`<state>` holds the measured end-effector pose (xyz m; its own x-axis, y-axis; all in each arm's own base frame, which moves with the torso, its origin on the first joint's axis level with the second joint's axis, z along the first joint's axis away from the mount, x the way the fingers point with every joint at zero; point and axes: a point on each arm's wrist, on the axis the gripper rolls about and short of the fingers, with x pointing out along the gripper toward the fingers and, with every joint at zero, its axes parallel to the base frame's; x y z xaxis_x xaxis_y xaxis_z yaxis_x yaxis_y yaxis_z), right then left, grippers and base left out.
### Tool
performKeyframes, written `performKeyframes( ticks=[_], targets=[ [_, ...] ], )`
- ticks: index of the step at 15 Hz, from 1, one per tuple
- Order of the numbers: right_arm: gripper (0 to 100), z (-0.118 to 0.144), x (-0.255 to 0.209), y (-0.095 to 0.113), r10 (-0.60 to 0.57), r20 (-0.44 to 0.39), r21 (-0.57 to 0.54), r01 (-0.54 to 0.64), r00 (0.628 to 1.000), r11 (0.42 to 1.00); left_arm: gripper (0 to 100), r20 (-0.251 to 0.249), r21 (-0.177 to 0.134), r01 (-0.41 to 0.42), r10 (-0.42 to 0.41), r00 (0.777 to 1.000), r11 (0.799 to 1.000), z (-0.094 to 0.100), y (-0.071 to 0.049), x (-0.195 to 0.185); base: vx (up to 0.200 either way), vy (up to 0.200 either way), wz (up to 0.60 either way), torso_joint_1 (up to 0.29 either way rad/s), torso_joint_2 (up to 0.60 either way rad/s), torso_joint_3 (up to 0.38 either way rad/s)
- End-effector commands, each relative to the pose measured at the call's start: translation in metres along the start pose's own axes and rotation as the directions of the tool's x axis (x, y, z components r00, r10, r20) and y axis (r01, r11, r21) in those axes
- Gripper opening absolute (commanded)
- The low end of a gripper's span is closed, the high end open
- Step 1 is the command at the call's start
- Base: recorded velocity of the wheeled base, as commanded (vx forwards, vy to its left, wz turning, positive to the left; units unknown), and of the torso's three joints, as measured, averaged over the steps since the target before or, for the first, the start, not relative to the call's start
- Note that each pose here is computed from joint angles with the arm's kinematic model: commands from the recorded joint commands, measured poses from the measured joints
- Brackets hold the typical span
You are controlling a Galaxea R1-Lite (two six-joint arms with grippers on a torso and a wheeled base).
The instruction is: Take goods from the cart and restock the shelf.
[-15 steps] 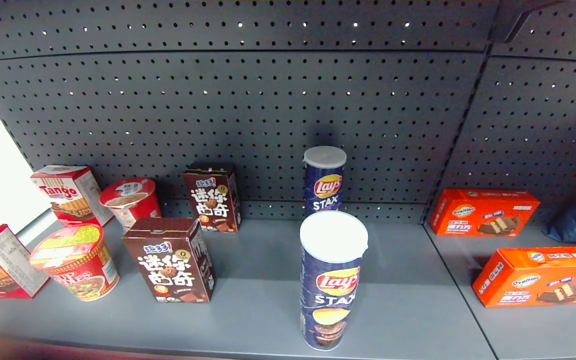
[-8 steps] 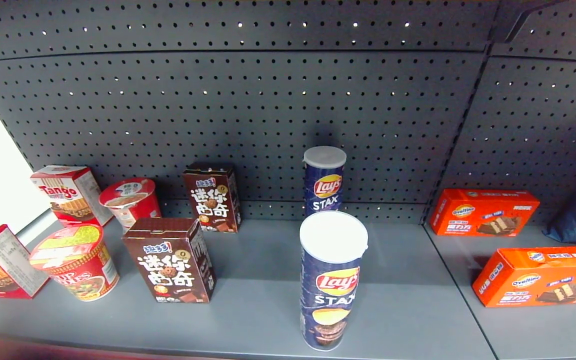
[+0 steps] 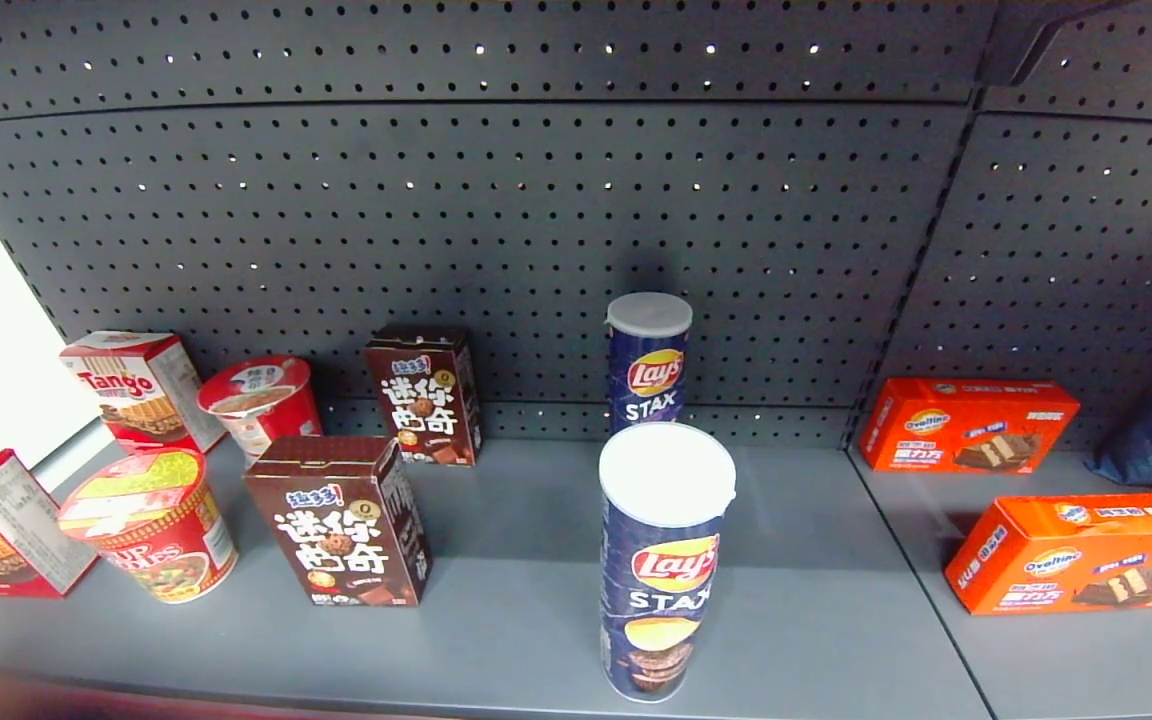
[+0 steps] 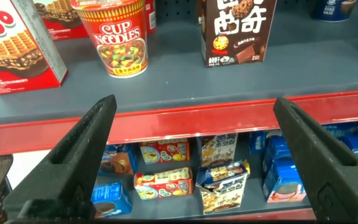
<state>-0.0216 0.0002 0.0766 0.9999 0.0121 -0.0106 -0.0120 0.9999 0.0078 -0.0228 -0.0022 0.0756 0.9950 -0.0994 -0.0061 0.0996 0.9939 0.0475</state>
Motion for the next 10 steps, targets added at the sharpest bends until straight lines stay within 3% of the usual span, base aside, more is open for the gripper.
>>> performKeyframes(
  ticks=[1,10],
  targets=[
    [100,-0.0004,-0.0009,0.0,0.0,0.014,0.0,0.0,1.0,1.0,100,0.0,0.001,0.0,0.0,1.0,1.0,-0.0001,0.0,0.0,0.0,0.0,0.0,0.0,0.0,0.0],
    [100,-0.0003,-0.001,0.0,0.0,0.012,-0.002,0.0,1.0,1.0,100,0.0,0.001,0.002,-0.002,1.0,1.0,0.0001,0.0,0.0001,0.0,0.0,0.0,0.0,0.0,0.0]
  ],
)
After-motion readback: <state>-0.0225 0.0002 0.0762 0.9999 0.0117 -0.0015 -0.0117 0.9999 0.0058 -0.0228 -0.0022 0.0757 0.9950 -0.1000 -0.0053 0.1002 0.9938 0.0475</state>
